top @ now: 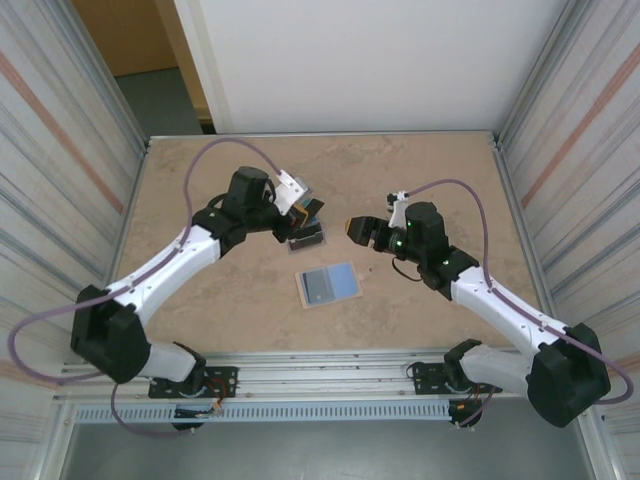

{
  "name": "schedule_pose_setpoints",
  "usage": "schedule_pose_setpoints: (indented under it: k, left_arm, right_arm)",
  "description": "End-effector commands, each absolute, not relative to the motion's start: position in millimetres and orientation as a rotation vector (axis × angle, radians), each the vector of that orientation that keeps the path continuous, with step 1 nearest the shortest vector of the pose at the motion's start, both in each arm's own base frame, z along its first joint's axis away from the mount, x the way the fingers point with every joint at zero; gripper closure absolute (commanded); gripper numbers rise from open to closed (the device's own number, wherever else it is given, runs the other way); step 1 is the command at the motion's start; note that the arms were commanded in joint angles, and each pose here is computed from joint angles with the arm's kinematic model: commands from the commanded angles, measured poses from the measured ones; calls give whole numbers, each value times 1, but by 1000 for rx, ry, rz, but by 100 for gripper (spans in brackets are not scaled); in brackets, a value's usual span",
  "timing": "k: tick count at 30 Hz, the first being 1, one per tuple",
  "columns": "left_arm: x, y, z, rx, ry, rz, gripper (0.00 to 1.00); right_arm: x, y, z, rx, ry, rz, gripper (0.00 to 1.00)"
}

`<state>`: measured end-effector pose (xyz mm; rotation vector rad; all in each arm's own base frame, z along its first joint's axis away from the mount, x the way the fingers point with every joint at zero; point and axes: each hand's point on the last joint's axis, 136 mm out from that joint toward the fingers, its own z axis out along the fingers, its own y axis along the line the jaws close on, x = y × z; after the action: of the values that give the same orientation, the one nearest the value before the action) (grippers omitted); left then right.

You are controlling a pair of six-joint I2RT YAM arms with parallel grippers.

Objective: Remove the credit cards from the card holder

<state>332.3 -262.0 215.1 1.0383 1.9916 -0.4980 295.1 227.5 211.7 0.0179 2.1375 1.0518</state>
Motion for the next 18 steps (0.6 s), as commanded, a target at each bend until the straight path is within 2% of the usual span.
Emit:
schedule_pose_setpoints:
  k: [1,11,18]
  left_arm:
    - [345,-253,200,1216,1974,-315,100]
    - [370,-251,153,1471,1987,-146,100]
    - [381,-252,134,1547,2027,-155,100]
  right_arm:
    - [296,214,215,35,2148,936,28]
    - [299,205,210,68,2161,879,27]
    - [300,203,210,78,2164,869,27]
